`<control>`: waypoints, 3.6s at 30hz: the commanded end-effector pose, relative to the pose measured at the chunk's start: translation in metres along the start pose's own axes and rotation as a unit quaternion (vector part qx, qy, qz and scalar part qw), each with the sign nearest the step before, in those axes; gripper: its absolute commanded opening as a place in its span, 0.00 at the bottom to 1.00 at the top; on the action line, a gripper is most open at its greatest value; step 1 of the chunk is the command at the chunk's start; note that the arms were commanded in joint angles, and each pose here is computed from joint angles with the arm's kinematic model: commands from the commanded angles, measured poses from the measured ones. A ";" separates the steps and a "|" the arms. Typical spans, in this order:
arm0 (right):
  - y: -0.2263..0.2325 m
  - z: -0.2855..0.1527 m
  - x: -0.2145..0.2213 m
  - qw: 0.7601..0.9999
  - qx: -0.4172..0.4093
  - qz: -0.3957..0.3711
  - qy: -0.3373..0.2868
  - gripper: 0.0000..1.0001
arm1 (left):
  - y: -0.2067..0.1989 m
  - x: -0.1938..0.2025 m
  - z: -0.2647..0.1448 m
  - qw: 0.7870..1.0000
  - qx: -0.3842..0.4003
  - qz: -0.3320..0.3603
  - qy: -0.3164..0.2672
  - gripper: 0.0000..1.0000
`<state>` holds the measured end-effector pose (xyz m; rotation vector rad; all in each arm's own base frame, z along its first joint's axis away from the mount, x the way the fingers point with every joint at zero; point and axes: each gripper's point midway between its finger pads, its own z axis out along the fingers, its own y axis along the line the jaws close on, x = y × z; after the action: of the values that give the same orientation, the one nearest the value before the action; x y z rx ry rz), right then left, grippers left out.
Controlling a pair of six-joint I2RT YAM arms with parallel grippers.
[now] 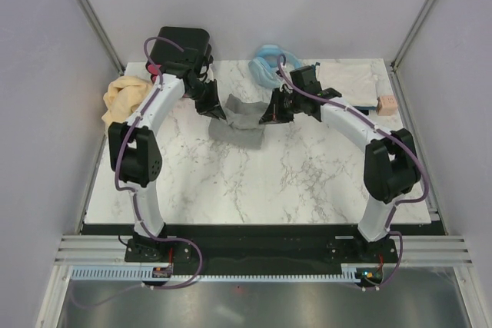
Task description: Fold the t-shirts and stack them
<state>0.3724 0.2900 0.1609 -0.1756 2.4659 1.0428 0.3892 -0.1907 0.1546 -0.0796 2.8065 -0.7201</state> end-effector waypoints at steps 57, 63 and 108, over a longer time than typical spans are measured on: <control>-0.068 0.066 -0.169 0.985 0.044 0.010 -0.167 0.31 | 0.019 -0.151 0.033 0.976 -0.083 0.027 -0.202 0.51; -0.066 0.055 -0.174 0.983 0.045 0.009 -0.177 0.31 | 0.011 -0.161 0.008 0.966 -0.084 0.035 -0.242 0.53; -0.093 0.162 -0.090 0.994 0.092 -0.008 -0.065 0.31 | 0.028 0.036 0.121 0.995 -0.017 0.095 0.017 0.02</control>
<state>0.5205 0.3271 0.0406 -0.0571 2.4713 0.8278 0.4149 -0.2405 0.0356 0.1106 2.7283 -0.7189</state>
